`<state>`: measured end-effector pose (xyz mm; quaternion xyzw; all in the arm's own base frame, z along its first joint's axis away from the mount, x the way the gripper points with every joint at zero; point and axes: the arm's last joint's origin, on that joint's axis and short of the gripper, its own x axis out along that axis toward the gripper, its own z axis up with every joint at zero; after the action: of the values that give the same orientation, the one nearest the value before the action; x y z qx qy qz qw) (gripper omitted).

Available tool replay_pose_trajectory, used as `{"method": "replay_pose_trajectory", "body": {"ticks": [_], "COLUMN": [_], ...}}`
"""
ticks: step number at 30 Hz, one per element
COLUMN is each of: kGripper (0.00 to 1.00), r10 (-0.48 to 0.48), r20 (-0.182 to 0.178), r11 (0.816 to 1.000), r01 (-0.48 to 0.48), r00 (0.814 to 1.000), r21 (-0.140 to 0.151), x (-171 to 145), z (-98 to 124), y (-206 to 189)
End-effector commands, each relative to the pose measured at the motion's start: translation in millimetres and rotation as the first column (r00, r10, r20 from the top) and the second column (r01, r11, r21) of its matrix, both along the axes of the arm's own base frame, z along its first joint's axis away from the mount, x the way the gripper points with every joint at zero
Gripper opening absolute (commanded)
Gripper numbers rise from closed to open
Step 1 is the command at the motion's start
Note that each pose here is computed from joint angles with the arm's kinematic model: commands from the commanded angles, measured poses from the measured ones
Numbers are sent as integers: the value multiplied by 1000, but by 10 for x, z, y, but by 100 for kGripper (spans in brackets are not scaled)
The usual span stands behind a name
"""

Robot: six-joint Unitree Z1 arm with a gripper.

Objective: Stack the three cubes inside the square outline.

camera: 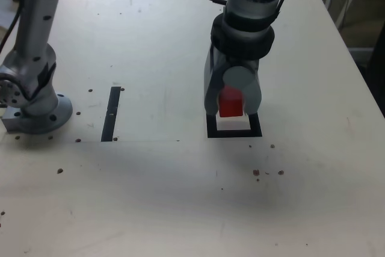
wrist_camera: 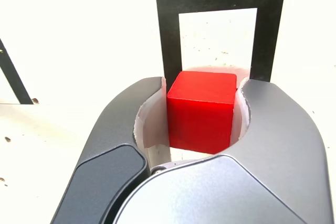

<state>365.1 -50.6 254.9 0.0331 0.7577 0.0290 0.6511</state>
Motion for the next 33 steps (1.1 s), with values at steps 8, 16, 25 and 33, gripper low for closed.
{"method": "replay_pose_trajectory", "body": {"ticks": [8,16,25,33], "kGripper": [33,35,42,42], "r10": [59,71,78,81], "r20": [-15,-51,-44,-42], "r11": [998,997,997,997], "r01": [-58,-70,-78,-81], "r00": [998,996,996,996], "r21": [24,34,14,-3], "x": [69,73,81,146], "z": [-120,-238,-239,-345], "y": [109,165,200,187]}}
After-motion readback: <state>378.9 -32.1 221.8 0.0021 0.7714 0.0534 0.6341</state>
